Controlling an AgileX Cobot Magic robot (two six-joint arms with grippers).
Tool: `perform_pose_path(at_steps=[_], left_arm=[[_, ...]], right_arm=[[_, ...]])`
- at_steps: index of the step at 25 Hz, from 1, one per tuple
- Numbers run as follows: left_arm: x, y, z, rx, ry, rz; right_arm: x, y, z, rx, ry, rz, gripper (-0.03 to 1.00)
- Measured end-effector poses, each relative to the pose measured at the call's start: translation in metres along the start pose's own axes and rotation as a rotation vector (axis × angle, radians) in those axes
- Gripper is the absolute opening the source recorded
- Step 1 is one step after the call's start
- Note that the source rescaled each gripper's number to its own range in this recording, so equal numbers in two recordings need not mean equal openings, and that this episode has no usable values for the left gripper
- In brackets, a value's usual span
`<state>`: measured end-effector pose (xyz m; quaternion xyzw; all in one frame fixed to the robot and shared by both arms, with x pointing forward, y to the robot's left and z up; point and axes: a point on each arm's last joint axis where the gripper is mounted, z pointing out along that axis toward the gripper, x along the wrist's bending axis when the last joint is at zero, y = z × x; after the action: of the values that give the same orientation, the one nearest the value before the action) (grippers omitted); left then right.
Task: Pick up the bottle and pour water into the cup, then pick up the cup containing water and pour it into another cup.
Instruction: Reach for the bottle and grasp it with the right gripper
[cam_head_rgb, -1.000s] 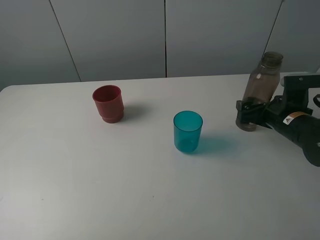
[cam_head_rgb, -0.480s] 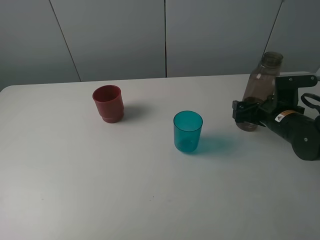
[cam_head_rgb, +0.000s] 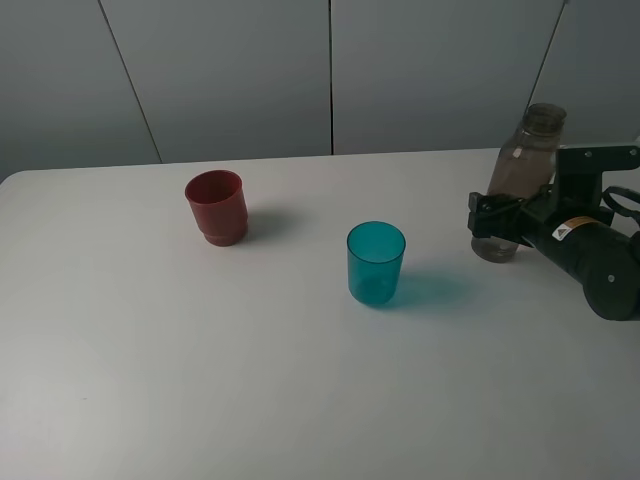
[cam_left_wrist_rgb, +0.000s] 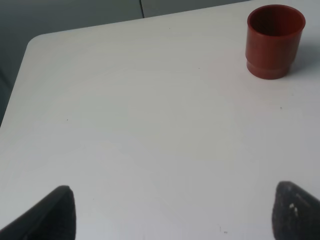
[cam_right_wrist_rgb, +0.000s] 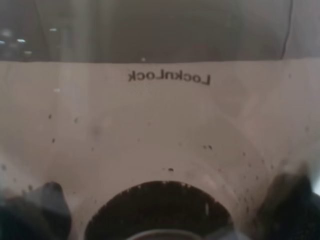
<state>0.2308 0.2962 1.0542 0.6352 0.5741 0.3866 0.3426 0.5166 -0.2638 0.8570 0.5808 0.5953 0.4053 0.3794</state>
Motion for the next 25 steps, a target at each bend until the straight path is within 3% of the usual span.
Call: perform_pose_path(at_steps=[9,11,13,14,25], left_arm=[[0.0,0.0,0.0,0.0,0.0,0.0],[0.0,0.0,0.0,0.0,0.0,-0.002],[0.0,0.0,0.0,0.0,0.0,-0.002],[0.0,0.0,0.0,0.0,0.0,-0.002],[0.0,0.0,0.0,0.0,0.0,-0.002]], right_arm=[[0.0008,0.0049,0.0043,-0.022,0.002,0.023,0.98],[0.0008,0.0049,0.0043,-0.022,0.002,0.031,0.73],[0.0008,0.005,0.0043,-0.024,0.002,0.033,0.0],[0.0008,0.005,0.0043,-0.024,0.002,0.035,0.08],[0.0029,0.005,0.0045,-0.033,0.025,0.028,0.06]])
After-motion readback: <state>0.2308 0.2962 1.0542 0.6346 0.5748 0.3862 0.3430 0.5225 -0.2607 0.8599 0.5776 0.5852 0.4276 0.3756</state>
